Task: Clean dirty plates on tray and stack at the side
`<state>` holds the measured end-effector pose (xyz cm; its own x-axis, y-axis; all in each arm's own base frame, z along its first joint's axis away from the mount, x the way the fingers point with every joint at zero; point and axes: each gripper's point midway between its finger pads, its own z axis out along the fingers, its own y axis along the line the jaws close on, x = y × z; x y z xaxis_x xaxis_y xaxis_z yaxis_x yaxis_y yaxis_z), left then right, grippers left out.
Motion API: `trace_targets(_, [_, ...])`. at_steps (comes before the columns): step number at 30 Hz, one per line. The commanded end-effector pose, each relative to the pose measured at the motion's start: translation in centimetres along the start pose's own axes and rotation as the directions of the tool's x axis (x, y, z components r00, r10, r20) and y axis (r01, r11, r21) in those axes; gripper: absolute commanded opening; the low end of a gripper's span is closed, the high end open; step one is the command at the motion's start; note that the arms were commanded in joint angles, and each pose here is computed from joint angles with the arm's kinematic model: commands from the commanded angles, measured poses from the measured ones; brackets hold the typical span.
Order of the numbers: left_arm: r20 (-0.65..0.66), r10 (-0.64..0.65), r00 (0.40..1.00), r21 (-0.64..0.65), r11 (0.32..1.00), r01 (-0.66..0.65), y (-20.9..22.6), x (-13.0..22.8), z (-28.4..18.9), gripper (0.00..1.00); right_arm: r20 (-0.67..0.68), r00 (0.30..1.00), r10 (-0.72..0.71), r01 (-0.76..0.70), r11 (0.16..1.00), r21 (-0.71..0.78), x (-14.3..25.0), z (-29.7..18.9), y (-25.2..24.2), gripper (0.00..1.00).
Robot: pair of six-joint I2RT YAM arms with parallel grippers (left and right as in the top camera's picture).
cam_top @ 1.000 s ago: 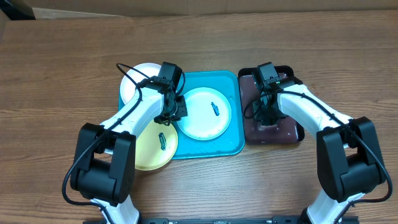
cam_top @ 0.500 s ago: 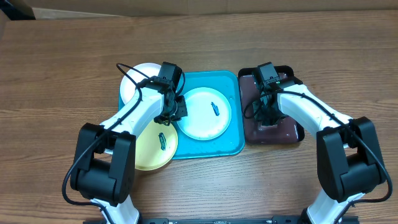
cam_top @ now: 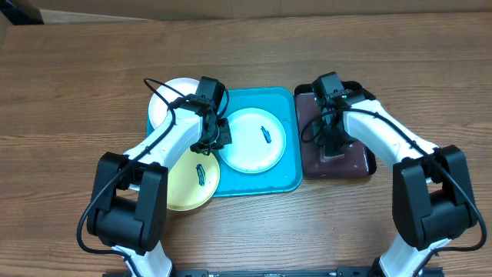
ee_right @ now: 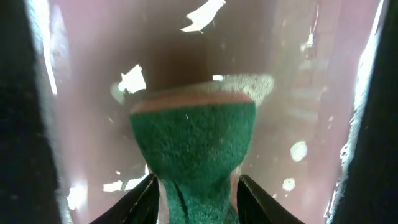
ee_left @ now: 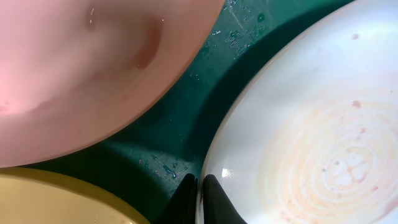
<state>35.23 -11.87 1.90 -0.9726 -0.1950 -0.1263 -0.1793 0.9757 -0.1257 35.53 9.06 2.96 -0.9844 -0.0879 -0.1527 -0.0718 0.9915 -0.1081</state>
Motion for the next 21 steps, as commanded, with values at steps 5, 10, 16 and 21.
trace_targets(5, [-0.008, 0.003, 1.000, -0.003, 1.000, -0.003, -0.1, 0.0, 0.4, 0.08, 0.018, 1.000, 0.006, -0.006, 1.000, -0.001, -0.6, -0.7, -0.1, 0.43])
trace_targets(10, [-0.009, 0.003, 1.000, -0.003, 1.000, -0.003, -0.1, 0.1, 0.4, 0.09, 0.003, 1.000, 0.003, -0.003, 1.000, 0.002, -0.1, -0.3, -0.2, 0.44])
trace_targets(16, [-0.009, 0.003, 1.000, -0.003, 1.000, -0.003, -0.1, 0.0, 0.4, 0.09, 0.002, 1.000, 0.003, -0.003, 1.000, 0.002, 0.1, -0.1, -0.2, 0.43])
trace_targets(21, [-0.009, 0.003, 1.000, -0.003, 1.000, -0.003, -0.1, 0.1, 0.4, 0.09, 0.008, 1.000, 0.004, -0.004, 1.000, -0.007, 0.1, 0.3, 0.0, 0.44])
